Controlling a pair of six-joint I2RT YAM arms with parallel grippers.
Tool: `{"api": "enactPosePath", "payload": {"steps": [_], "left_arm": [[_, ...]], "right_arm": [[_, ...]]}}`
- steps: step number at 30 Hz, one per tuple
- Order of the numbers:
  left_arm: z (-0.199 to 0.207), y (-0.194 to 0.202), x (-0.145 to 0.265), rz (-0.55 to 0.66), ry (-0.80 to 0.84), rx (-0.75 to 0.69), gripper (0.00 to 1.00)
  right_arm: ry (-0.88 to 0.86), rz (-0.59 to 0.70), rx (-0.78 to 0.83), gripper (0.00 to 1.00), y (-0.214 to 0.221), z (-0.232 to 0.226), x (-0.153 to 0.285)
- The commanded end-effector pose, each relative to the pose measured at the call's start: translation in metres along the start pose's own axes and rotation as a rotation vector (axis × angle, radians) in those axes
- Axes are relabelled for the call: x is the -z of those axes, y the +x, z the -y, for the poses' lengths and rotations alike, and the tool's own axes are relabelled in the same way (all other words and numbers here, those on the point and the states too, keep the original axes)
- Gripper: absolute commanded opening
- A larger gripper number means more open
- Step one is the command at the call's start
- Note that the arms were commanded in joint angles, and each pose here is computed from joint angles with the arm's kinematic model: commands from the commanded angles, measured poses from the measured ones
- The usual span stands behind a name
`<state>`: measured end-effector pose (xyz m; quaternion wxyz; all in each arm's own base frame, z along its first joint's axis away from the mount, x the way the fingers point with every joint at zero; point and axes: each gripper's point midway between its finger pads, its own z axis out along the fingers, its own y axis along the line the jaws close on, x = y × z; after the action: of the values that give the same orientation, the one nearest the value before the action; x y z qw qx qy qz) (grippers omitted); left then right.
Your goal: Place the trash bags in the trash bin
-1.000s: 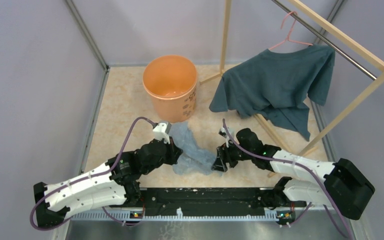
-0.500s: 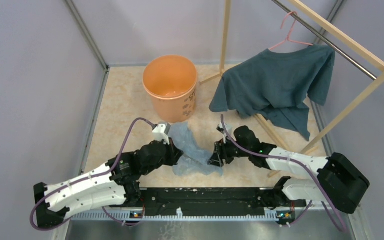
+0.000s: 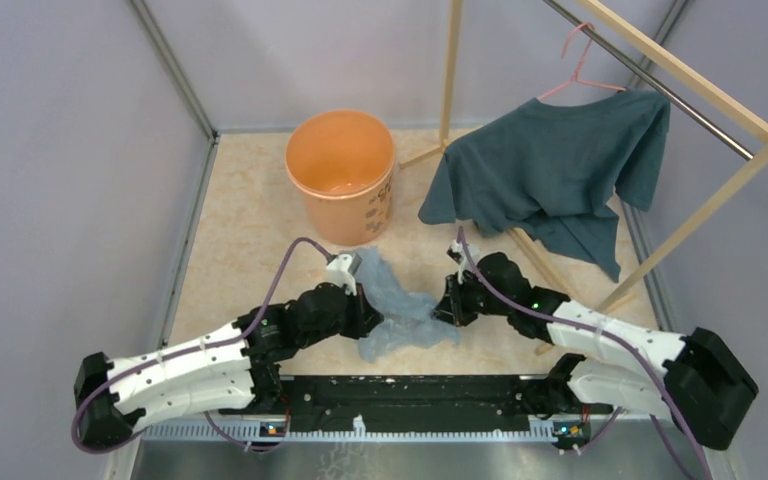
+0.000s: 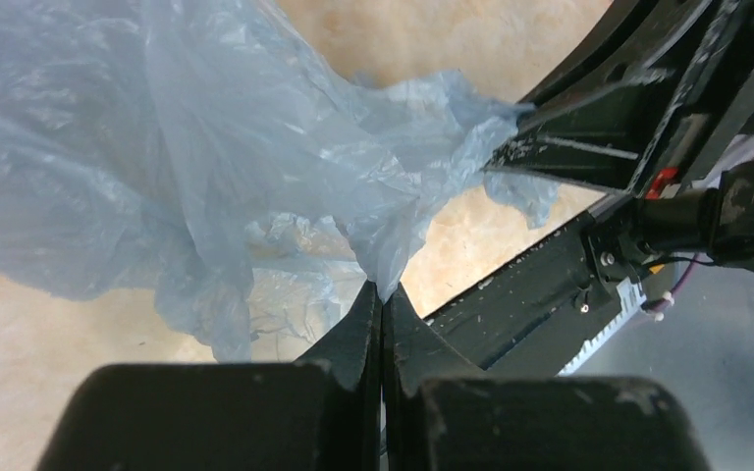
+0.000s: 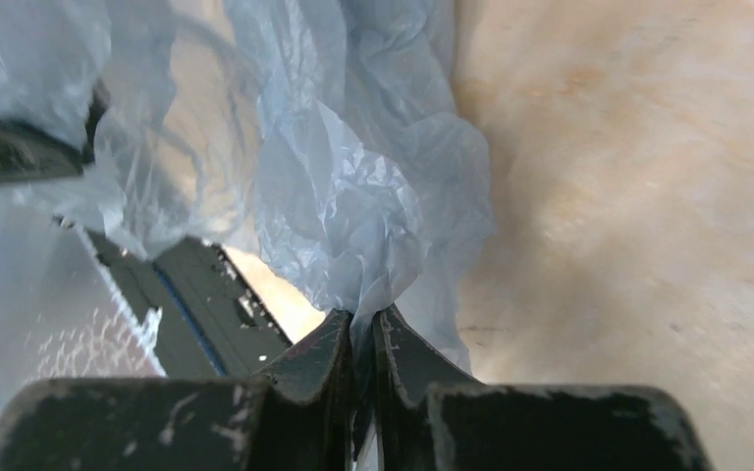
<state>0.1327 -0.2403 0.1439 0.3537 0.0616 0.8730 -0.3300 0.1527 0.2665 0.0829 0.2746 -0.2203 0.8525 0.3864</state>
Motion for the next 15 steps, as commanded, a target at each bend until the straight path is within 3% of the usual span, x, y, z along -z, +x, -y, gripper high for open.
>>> {"api": "enactPosePath", "payload": {"steps": [1,4,6,8,11,13,15], "left_arm": [[0.043,-0.002,-0.016,-0.019,0.174,0.009,0.00],[0.073,-0.024,-0.026,0.011,0.225,-0.050,0.00],[0.107,-0.060,-0.025,0.055,0.252,-0.157,0.00],[0.147,-0.104,-0.019,0.095,0.273,-0.284,0.00],[0.218,-0.173,0.032,0.186,0.405,-0.405,0.00],[0.253,-0.195,0.077,0.261,0.546,-0.441,0.00],[0.249,-0.186,0.083,0.291,0.559,-0.430,0.00]], "right_arm": [[0.258,0.061,-0.074,0.12,-0.010,0.037,0.027],[0.391,0.111,-0.118,0.14,-0.029,0.055,0.056],[0.395,0.171,-0.078,0.04,-0.060,0.047,0.077],[0.354,0.239,0.013,0.00,-0.104,0.016,0.106],[0.226,0.387,0.126,0.00,-0.177,-0.062,0.178],[0.096,0.514,0.199,0.01,-0.205,-0.111,0.223],[0.020,0.617,0.226,0.10,-0.209,-0.129,0.243]]}}
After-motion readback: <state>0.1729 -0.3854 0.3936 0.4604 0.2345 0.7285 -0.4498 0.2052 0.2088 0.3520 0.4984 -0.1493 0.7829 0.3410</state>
